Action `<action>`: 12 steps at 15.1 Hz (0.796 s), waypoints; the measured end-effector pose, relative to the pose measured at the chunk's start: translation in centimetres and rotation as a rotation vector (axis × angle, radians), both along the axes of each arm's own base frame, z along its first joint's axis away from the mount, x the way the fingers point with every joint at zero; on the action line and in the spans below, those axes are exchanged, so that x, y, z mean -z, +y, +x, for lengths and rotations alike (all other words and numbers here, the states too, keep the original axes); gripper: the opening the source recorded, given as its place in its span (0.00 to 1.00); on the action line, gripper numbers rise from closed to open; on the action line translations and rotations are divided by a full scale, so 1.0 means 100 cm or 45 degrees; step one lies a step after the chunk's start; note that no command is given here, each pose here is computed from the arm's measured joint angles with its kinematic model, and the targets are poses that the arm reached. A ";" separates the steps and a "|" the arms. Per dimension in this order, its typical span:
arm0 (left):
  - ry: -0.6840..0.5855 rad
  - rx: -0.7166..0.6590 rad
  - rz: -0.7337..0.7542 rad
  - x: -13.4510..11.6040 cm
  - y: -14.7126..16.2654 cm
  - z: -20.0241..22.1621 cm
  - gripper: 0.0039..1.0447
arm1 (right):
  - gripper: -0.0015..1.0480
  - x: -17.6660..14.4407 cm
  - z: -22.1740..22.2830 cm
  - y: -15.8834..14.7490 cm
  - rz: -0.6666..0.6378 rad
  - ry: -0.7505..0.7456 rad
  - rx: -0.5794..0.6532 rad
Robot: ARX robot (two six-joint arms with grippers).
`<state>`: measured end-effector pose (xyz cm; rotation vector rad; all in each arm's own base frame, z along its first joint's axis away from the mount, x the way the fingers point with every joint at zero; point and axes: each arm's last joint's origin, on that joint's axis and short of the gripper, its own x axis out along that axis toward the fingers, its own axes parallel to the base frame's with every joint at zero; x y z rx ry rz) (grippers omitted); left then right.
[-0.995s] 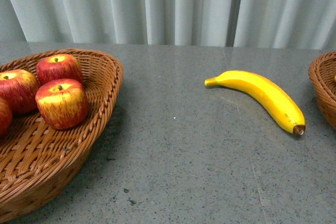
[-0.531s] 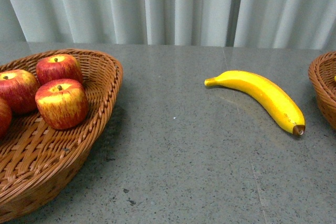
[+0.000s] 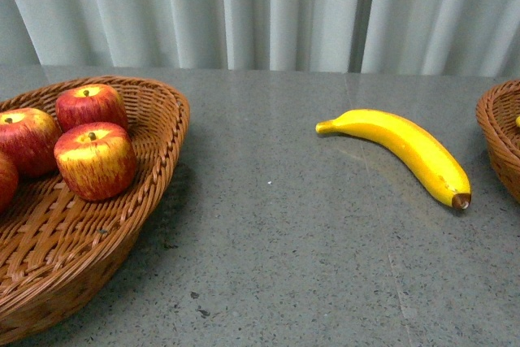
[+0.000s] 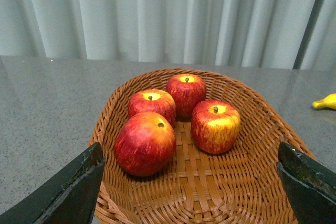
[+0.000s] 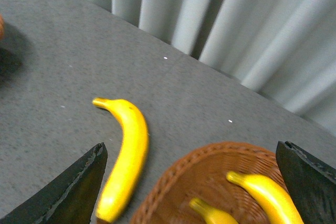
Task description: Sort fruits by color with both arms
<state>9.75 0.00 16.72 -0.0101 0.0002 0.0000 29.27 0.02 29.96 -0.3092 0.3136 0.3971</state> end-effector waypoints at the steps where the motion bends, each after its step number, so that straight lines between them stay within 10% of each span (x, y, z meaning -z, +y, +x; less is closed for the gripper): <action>1: 0.000 0.000 0.000 0.000 0.000 0.000 0.94 | 0.94 0.001 0.012 0.020 0.016 0.021 -0.045; 6: 0.000 0.000 0.000 0.000 0.000 0.000 0.94 | 0.94 0.036 0.072 0.108 -0.022 0.219 -0.196; 12: 0.000 0.000 0.000 0.000 0.000 0.000 0.94 | 0.94 0.079 0.112 0.122 -0.082 0.400 -0.174</action>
